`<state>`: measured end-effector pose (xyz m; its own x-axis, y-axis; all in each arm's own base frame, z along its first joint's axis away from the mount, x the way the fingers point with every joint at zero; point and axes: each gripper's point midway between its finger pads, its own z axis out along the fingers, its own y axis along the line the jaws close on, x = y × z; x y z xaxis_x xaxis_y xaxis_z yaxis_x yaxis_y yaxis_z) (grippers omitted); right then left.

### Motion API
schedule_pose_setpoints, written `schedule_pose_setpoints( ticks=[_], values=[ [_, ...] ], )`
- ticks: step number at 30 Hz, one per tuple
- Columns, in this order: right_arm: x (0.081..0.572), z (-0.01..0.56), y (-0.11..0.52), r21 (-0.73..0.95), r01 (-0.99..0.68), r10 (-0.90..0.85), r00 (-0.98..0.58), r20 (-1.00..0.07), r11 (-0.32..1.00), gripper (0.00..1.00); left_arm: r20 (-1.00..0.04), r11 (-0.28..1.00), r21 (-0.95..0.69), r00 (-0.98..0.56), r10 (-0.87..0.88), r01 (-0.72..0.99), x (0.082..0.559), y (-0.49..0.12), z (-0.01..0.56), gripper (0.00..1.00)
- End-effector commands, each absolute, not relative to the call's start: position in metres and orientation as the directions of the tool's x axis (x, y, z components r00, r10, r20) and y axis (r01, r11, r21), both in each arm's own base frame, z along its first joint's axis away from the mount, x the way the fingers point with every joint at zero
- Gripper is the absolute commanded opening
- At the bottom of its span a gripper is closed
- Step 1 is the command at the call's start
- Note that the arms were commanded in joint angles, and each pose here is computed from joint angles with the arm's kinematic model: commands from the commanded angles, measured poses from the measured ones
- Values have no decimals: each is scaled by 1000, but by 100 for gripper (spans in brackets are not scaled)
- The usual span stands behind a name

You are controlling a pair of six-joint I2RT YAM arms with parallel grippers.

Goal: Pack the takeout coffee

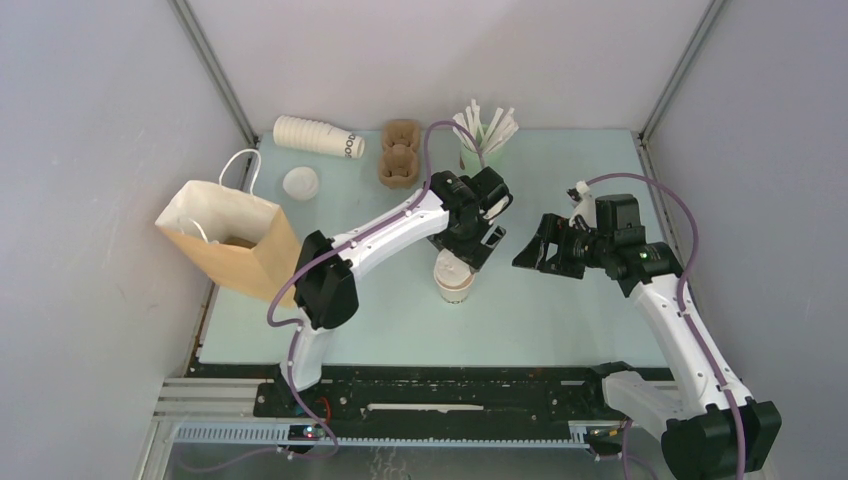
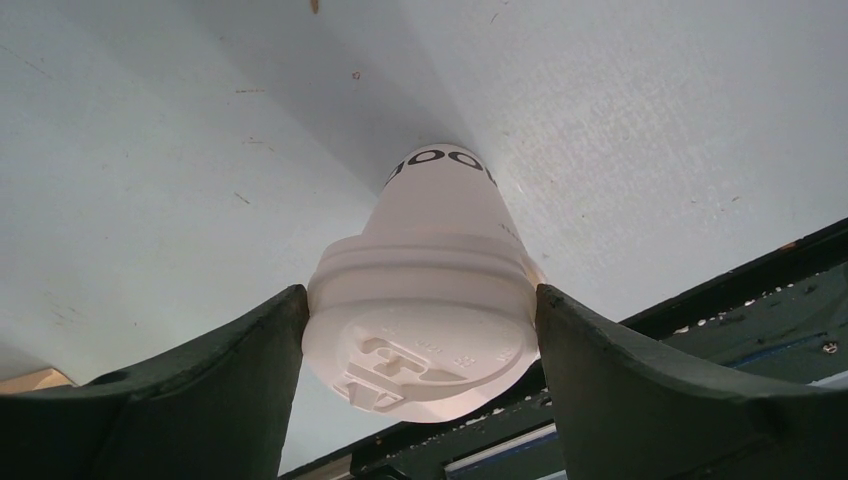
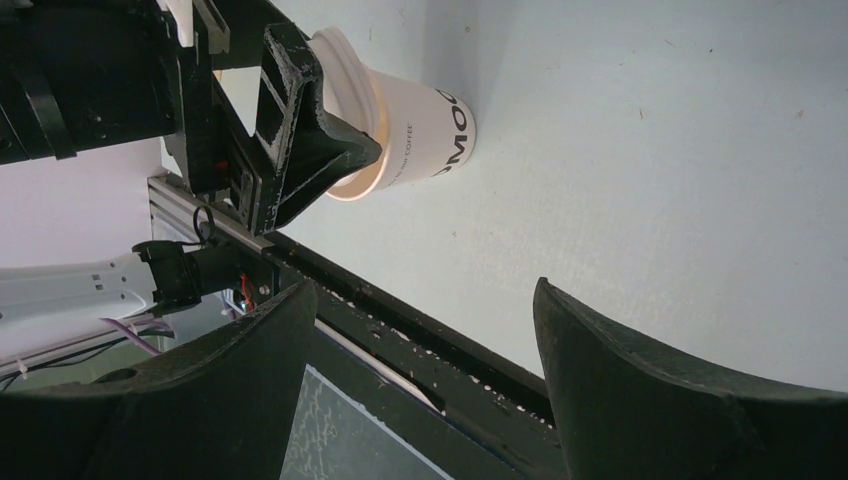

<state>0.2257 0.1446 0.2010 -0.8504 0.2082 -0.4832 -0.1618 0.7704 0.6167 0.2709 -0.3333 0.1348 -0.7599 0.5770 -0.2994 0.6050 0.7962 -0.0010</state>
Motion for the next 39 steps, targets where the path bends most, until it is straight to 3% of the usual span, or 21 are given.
schedule_pose_setpoints(
  ticks=[1,39],
  values=[
    [230,206,147,625,-180,212,-840,-500,759,88,-357,798,16,-742,568,603,279,-332,158,85],
    [230,206,147,622,-187,208,-837,-506,760,88,-311,769,-27,-737,600,638,259,-342,144,95]
  ],
)
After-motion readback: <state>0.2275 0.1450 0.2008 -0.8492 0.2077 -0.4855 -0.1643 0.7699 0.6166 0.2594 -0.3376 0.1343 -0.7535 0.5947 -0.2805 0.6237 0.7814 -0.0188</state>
